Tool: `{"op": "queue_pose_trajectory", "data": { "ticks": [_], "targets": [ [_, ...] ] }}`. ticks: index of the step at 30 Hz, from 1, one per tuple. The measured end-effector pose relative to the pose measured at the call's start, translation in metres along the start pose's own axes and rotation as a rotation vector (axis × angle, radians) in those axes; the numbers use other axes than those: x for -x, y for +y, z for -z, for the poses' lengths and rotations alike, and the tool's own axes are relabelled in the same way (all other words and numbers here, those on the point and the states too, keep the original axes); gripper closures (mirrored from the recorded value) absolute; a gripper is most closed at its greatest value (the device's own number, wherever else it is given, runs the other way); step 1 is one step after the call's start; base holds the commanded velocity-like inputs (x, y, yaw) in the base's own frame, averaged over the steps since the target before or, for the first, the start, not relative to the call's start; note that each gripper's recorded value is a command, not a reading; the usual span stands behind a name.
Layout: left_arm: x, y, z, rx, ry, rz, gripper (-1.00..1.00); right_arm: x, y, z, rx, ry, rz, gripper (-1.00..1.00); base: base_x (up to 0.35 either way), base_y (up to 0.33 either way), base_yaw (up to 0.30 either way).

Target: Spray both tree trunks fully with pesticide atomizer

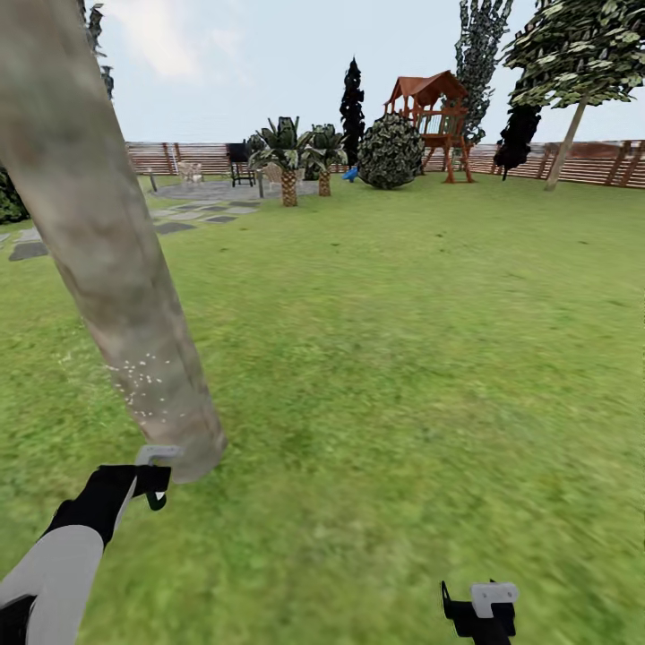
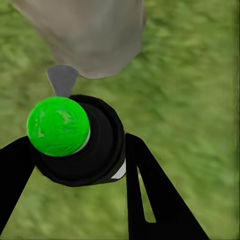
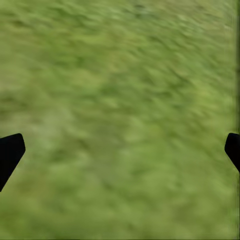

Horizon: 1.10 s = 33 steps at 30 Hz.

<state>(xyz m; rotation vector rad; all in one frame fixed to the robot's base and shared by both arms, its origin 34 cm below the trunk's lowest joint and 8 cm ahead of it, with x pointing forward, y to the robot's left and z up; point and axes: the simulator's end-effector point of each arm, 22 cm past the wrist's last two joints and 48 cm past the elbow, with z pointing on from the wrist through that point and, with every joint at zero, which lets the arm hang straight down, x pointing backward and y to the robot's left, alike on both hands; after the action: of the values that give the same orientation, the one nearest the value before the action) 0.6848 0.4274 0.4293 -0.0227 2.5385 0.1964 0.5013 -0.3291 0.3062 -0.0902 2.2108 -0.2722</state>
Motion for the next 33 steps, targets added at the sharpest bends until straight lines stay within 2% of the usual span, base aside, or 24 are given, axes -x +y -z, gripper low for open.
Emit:
{"op": "queue_pose_trajectory", "data": {
  "ticks": [7,14,20,33],
  "targets": [
    [0.0,0.001,0.0,0.003,0.0,-0.002,1.0,0.0,0.0,0.0,0.0,0.0,0.0,-1.0,0.005,-0.27,0.039],
    [0.001,0.009,0.001,0.018,-0.003,0.001,1.0,0.0,0.0,0.0,0.0,0.0,0.0,-1.0,0.01,-0.271,0.26],
    [0.001,0.012,0.001,0.024,-0.005,0.001,1.0,0.0,0.0,0.0,0.0,0.0,0.0,-1.0,0.17,-0.24,0.252],
    [0.003,0.011,0.001,0.024,-0.011,-0.003,1.0,-0.001,-0.005,0.0,-0.008,0.001,0.002,-1.0,0.188,-0.231,0.009]
  ]
}}
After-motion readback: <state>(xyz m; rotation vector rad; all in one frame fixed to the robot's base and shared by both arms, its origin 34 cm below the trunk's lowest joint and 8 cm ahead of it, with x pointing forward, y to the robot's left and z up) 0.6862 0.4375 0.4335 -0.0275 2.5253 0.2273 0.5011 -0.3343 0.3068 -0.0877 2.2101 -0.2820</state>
